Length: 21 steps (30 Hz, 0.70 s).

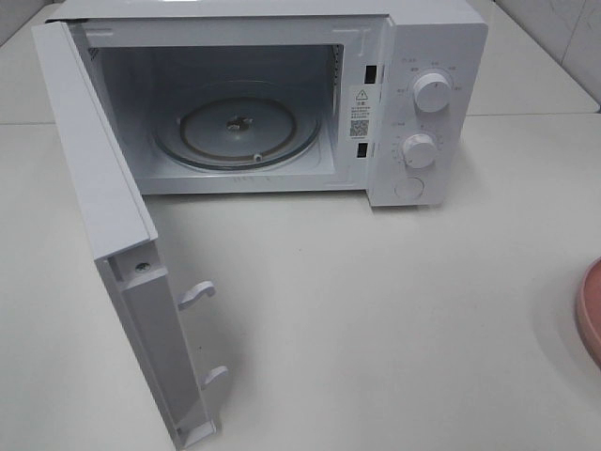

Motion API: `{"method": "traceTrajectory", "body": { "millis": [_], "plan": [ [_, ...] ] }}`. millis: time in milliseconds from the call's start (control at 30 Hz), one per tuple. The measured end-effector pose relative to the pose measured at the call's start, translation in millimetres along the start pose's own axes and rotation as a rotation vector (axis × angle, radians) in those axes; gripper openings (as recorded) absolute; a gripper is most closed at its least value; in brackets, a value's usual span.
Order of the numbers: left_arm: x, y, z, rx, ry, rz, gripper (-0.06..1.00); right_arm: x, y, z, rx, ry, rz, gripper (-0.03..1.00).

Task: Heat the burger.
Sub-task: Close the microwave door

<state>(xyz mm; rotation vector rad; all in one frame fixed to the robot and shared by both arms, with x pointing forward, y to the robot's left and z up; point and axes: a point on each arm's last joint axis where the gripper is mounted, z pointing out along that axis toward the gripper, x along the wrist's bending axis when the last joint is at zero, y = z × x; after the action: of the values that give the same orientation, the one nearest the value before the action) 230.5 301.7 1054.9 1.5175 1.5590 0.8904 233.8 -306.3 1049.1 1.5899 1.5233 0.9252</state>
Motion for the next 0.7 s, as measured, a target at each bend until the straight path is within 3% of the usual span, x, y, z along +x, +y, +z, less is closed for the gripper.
{"method": "traceTrajectory", "body": {
  "millis": [700],
  "plan": [
    [0.0,0.0,0.0,0.000,0.000,0.000,0.90,0.1,0.0,0.0,0.000,0.001,0.000,0.75]
  ]
}}
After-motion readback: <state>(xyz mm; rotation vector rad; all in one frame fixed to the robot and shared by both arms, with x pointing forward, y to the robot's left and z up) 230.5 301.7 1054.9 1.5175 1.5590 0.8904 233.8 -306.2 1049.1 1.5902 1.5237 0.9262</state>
